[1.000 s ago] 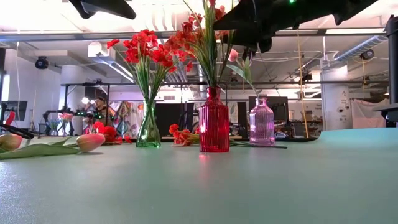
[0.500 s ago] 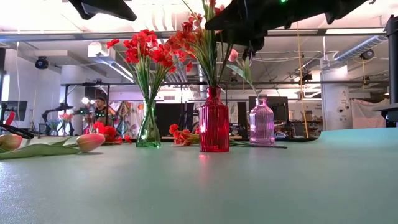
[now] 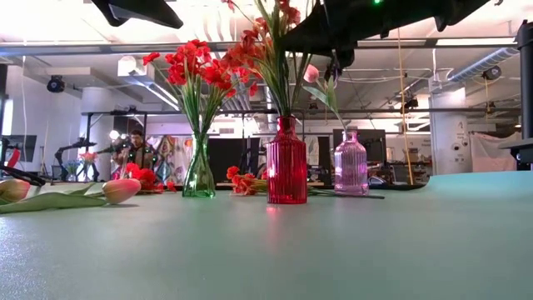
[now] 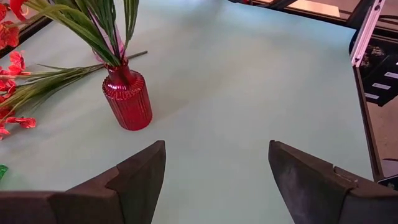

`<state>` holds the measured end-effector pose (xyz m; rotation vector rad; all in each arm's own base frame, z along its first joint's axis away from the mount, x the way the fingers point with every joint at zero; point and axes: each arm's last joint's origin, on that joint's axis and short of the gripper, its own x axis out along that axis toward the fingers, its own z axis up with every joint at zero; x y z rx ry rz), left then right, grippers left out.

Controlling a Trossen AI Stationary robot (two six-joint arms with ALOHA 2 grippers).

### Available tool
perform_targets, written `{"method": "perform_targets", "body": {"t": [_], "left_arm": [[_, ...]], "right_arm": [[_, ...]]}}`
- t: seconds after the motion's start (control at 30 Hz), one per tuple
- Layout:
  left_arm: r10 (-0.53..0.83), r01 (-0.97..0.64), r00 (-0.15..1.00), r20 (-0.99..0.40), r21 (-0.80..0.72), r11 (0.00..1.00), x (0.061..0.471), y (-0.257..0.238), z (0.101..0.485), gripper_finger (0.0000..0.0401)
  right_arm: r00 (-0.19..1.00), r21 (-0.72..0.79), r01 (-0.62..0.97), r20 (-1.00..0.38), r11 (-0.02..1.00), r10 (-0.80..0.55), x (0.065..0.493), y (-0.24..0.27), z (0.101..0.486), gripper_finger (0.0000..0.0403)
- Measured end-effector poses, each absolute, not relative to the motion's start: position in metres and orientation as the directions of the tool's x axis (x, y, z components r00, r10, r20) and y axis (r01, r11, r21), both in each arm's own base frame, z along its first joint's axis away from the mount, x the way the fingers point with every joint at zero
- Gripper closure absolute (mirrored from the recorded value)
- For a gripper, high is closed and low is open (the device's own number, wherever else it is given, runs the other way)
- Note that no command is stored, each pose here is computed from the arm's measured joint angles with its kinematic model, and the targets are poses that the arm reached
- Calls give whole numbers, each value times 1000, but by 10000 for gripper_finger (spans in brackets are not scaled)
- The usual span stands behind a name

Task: Sort flowers into vase by color
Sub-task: Put the orange flowers into the red vase

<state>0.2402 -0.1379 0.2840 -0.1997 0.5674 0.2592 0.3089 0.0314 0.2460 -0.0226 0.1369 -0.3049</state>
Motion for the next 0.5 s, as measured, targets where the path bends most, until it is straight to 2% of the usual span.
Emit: {"method": "perform_targets", "body": {"t": [0.13,0.5], "left_arm": [[186,-296,812,-553,-115,948,240,-138,284,129],[187,-296,812,-553,-114,948,240,-138,284,130]], "right_arm": [[944,-41,299,-131,953,-301,309,31,246,390],[936,-49,303,-172,952,-307,308,30,242,390]]}}
